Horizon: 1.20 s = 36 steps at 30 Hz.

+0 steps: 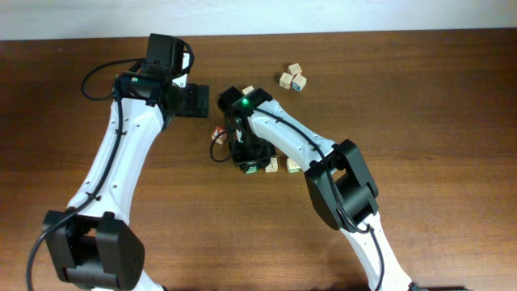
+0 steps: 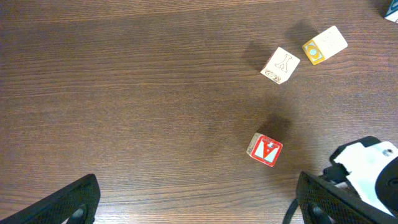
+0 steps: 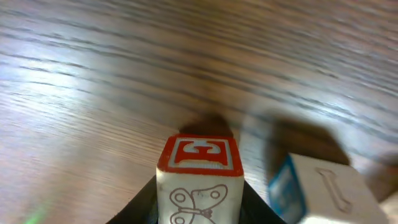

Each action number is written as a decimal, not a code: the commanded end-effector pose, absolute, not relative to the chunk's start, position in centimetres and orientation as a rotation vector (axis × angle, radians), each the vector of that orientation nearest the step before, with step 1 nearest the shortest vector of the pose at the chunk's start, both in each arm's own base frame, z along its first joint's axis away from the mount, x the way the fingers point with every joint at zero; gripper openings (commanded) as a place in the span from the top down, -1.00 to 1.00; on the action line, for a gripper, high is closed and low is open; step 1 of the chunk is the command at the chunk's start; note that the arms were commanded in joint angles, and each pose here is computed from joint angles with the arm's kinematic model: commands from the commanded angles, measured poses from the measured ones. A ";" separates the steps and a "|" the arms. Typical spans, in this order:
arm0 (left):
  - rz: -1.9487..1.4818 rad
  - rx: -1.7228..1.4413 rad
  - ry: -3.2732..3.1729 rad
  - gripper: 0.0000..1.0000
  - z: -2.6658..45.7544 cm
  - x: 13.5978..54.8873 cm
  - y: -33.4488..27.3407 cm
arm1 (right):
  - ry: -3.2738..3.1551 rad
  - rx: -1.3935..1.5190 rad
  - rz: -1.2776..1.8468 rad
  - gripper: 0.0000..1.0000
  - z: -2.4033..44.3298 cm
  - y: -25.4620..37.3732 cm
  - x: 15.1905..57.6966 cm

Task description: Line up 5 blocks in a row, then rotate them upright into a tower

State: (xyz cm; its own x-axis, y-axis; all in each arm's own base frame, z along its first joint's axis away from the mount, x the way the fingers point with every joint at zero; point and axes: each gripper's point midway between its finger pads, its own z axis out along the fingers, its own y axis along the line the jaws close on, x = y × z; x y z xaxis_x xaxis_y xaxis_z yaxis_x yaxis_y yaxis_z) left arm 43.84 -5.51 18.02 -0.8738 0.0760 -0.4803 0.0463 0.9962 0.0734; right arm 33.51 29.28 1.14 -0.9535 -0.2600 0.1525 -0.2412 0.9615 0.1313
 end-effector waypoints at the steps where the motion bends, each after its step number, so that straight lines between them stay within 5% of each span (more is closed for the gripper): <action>1: 0.092 0.053 2.623 -0.98 18.5 44.2 -5.2 | -2.997 0.369 -0.110 0.38 2.5 28.1 34.6; 22: 0.092 0.053 2.623 -0.98 18.5 44.2 -5.2 | -2.956 0.296 -0.136 0.28 3.2 26.2 35.0; 36: 0.092 0.053 2.623 -0.98 18.5 44.2 -5.2 | -3.190 0.178 -0.514 -0.01 6.9 32.1 41.4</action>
